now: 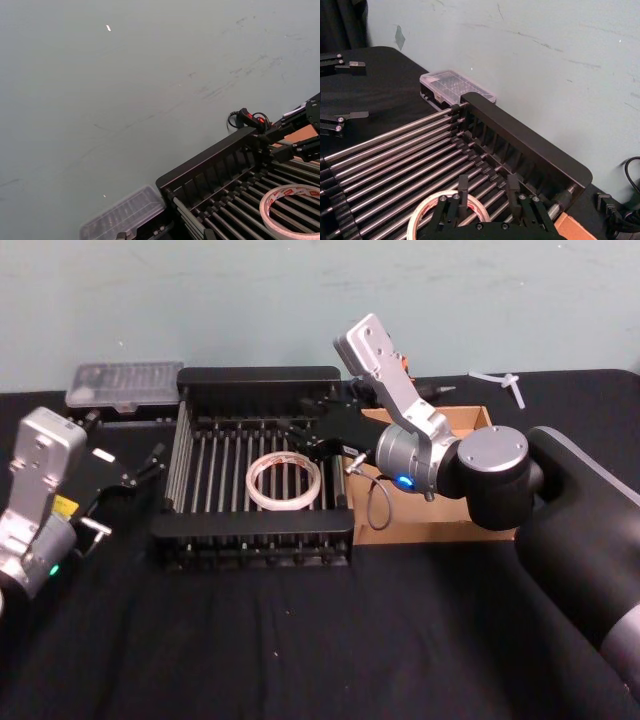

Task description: Pick up the white tape and place it into the black box , Pick up the silver tape and place it into the brown box.

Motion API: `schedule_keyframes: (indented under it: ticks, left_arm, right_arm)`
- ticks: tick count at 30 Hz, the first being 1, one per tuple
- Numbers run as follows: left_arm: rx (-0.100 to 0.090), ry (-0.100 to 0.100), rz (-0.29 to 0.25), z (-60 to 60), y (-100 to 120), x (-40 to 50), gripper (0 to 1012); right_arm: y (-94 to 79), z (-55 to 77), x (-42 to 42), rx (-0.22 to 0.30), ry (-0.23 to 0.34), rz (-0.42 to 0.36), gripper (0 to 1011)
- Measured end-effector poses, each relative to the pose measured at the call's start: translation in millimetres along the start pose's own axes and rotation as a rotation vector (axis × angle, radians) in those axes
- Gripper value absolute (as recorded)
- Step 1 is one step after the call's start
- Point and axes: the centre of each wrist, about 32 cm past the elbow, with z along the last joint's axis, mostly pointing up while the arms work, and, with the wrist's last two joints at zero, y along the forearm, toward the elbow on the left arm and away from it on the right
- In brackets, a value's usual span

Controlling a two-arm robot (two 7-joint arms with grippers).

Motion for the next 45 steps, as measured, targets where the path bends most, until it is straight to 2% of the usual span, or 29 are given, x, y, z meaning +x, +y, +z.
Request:
schedule_keyframes:
  ticks: [9, 10, 18, 33, 39, 45]
  left_arm:
    - [0.000, 0.000, 0.000, 0.0, 0.0, 0.0, 1001]
    - [0.000, 0.000, 0.000, 0.0, 0.0, 0.0, 1001]
    - [0.000, 0.000, 0.000, 0.0, 0.0, 0.0, 1001]
    - [0.000, 0.000, 0.000, 0.0, 0.0, 0.0, 1001]
    - [0.000, 0.000, 0.000, 0.0, 0.0, 0.0, 1001]
    - [0.000, 0.000, 0.000, 0.0, 0.0, 0.0, 1001]
  right_arm:
    - [-0.1, 0.2, 0.0, 0.000, 0.000, 0.001, 761]
    - [-0.1, 0.2, 0.0, 0.000, 0.001, 0.001, 761]
    - [-0.1, 0.3, 0.0, 0.001, 0.001, 0.001, 997]
    - [-1.0, 0.8, 0.3, 0.005, 0.002, 0.003, 1002]
    - [-15.2, 1.6, 3.1, 0.037, 0.007, 0.013, 1002]
    - [-37.3, 4.1, 8.5, 0.080, 0.014, 0.008, 1002]
